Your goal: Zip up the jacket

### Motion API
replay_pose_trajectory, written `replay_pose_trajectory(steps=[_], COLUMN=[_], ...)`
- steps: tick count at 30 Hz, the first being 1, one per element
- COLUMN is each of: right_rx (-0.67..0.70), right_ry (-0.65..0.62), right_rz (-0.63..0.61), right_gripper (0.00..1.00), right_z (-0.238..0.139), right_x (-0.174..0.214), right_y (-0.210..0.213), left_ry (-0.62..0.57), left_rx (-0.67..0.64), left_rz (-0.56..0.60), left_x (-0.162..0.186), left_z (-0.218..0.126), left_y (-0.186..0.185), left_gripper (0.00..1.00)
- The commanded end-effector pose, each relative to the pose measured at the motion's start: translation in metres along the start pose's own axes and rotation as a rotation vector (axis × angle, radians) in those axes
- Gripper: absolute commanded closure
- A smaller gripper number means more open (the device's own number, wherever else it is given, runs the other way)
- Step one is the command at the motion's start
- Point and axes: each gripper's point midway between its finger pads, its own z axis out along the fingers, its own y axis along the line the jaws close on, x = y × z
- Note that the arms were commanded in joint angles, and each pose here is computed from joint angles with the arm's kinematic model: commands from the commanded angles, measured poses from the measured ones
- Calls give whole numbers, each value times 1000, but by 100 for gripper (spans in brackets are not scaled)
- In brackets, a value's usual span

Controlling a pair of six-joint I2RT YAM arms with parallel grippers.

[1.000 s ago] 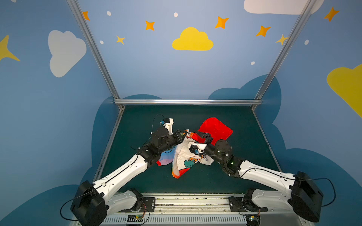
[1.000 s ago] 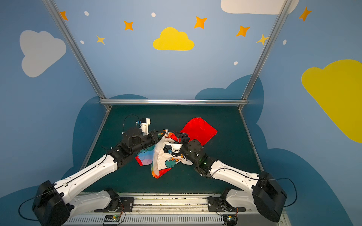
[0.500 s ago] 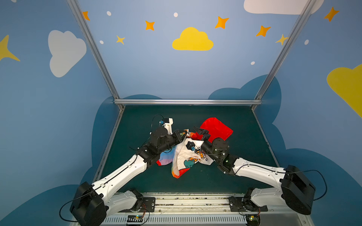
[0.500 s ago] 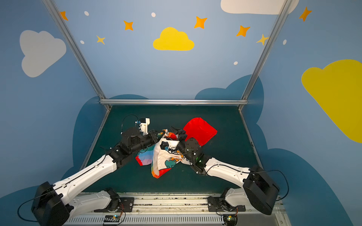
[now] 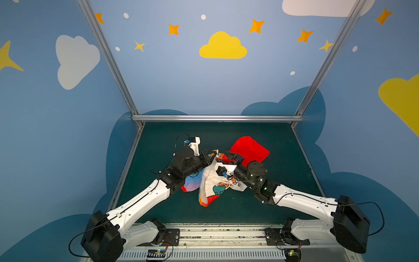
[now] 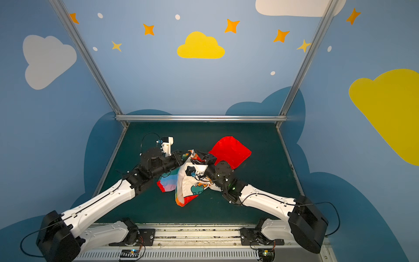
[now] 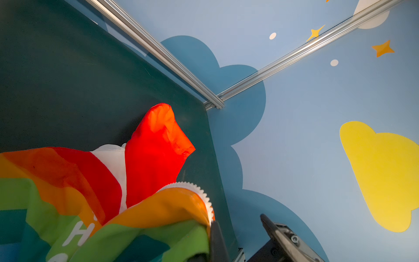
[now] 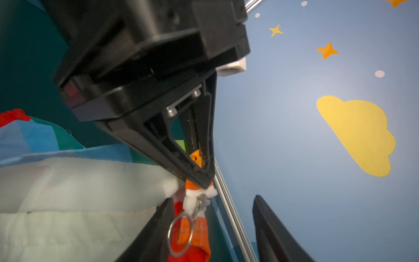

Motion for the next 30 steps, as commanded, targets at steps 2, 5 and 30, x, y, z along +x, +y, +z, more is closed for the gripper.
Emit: replay_pose_trajectory(steps=[2, 5, 30], right_rx=[7, -6, -355], right_ry=[-4, -2, -15], right_rz=[29, 38, 578], right_gripper=[50, 58, 100], right_z=[-4, -4, -25], right_x=[-6, -6, -10], right_y=[-8, -6, -24], left_ry=[-22, -19, -20], left_rx=[29, 29, 18], left_rz=[3, 4, 23], left_x=[-8, -7, -3], left_z=[-1, -1, -7], left_y=[-10, -10, -3], left_gripper=[97, 97, 97])
